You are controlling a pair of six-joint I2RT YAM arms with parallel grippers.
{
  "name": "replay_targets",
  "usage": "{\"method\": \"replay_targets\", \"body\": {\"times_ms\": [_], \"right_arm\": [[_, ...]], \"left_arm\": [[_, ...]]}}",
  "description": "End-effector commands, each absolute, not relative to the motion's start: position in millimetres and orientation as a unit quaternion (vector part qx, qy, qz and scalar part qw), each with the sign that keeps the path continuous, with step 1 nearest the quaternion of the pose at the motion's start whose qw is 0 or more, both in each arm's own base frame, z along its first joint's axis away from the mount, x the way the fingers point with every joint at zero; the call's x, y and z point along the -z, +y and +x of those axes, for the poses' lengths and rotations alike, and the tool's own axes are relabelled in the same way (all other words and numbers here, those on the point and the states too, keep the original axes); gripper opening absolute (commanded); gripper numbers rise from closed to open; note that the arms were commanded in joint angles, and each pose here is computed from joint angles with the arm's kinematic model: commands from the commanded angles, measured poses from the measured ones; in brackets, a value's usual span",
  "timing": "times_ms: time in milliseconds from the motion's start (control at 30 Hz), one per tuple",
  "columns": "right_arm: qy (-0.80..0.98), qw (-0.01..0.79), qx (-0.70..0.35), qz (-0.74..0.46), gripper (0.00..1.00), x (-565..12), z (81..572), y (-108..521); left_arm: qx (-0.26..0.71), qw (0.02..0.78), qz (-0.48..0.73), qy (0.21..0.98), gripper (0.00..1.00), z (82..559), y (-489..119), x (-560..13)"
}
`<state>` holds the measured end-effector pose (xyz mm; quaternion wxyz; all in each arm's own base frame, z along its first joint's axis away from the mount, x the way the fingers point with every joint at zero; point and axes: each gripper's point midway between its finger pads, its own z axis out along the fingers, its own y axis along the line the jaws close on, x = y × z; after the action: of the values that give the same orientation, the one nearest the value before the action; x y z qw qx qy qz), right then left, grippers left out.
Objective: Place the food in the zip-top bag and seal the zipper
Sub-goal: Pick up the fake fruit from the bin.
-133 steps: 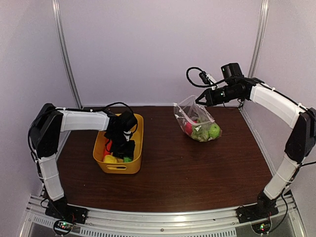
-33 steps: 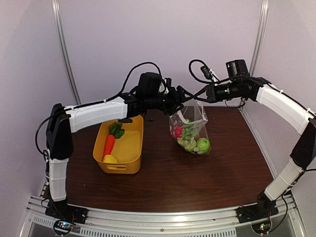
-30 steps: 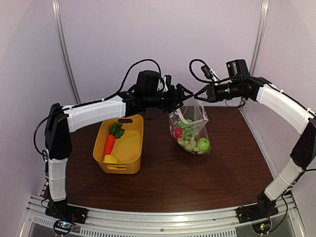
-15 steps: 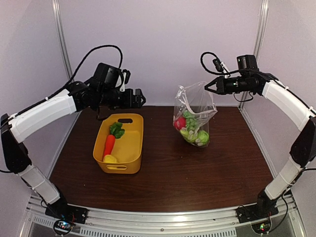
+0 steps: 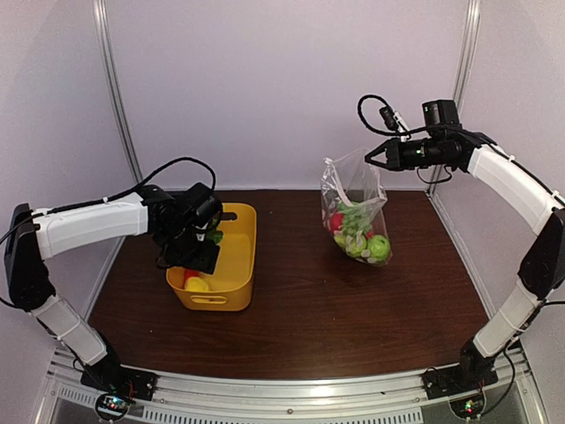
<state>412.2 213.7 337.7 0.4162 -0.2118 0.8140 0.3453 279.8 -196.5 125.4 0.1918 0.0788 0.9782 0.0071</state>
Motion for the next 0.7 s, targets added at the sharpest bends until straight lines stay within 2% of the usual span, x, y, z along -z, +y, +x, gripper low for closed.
{"method": "replay_targets", "body": {"times_ms": [0, 433, 600, 667], "right_arm": [[0.800, 0.428, -0.358, -0.221, 0.00, -346, 411, 219], [0.801, 0.418, -0.367, -0.221, 0.00, -341, 409, 222], [0.801, 0.421, -0.362, -0.223, 0.00, -343, 406, 220], [0.802, 0.421, -0.362, -0.222, 0.00, -342, 407, 221]], "left_arm": [[-0.006, 0.122, 0.065, 0.990, 0.74, 250, -192, -100], [-0.069, 0.052, 0.082, 0.993, 0.76, 238, -182, -37], [-0.069, 0.073, 0.082, 0.992, 0.69, 248, -188, -39], [-0.063, 0.084, 0.087, 0.991, 0.61, 254, -194, -45]]}}
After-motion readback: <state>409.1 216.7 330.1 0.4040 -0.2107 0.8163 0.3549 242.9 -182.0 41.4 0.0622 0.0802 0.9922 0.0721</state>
